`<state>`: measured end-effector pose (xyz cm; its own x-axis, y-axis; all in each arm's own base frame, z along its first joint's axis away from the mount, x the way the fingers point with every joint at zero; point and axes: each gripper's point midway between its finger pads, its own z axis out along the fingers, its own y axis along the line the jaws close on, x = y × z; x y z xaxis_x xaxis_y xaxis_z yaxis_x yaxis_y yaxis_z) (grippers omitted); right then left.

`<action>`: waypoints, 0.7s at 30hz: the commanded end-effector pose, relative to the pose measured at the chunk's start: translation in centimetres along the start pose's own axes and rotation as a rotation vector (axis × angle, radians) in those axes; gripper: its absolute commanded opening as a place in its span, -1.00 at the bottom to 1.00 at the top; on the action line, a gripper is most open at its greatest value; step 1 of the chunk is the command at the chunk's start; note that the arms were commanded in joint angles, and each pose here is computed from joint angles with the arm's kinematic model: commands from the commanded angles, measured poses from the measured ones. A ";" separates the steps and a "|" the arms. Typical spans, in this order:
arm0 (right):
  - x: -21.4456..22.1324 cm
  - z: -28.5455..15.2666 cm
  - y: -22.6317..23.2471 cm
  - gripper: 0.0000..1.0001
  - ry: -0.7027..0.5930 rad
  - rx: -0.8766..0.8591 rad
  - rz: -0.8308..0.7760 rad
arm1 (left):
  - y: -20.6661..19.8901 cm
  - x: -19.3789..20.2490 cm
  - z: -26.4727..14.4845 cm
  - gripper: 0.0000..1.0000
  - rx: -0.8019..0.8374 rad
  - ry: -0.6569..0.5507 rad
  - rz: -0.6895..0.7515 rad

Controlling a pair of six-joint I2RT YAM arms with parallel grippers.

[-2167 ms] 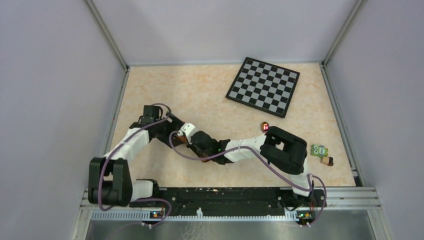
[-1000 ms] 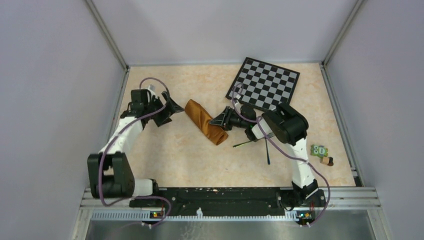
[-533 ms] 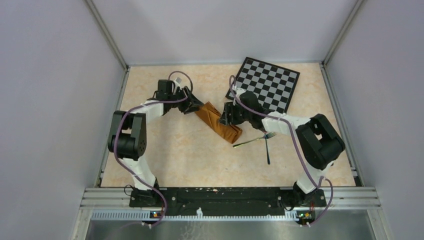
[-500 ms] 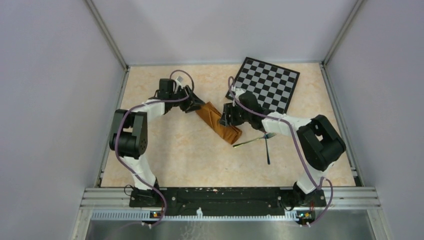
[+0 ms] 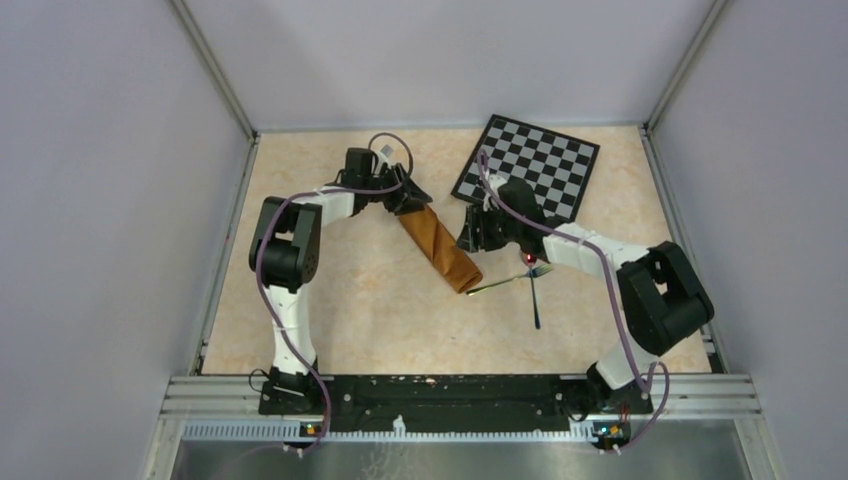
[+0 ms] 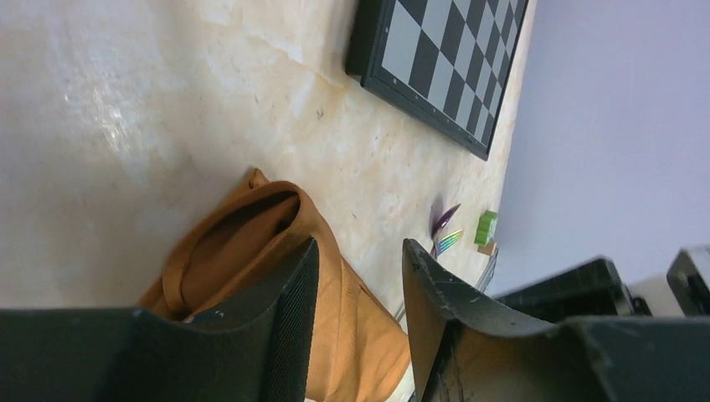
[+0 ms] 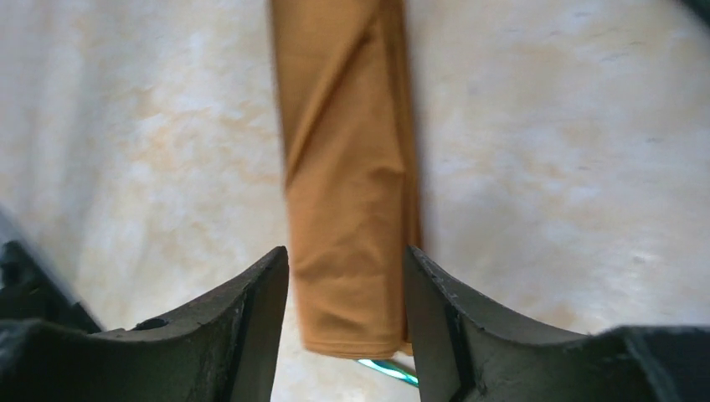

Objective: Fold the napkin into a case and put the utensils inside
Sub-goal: Rotate the smaller rectangle-folded napkin at the center of the board.

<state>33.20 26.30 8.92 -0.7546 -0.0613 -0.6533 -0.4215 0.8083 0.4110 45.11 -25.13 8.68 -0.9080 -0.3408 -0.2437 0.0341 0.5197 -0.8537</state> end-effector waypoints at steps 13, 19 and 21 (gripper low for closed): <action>6.9 2.4 2.6 -0.29 0.086 -0.246 0.070 | 5.7 -1.9 2.4 -0.05 -0.123 0.010 -0.009; 3.5 1.0 3.6 -0.18 0.056 -0.210 0.020 | 4.1 -2.9 0.4 0.13 -0.160 0.021 0.058; 3.0 0.5 3.8 -0.16 0.061 -0.206 0.016 | 1.9 -3.4 -0.6 0.28 -0.126 0.008 0.105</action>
<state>28.14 28.99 4.24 -0.8458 -0.0845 -0.5268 -0.4352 0.6804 0.5896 47.88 -23.86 5.37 -0.9240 -0.3028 -0.2334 0.0084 0.5942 -0.8043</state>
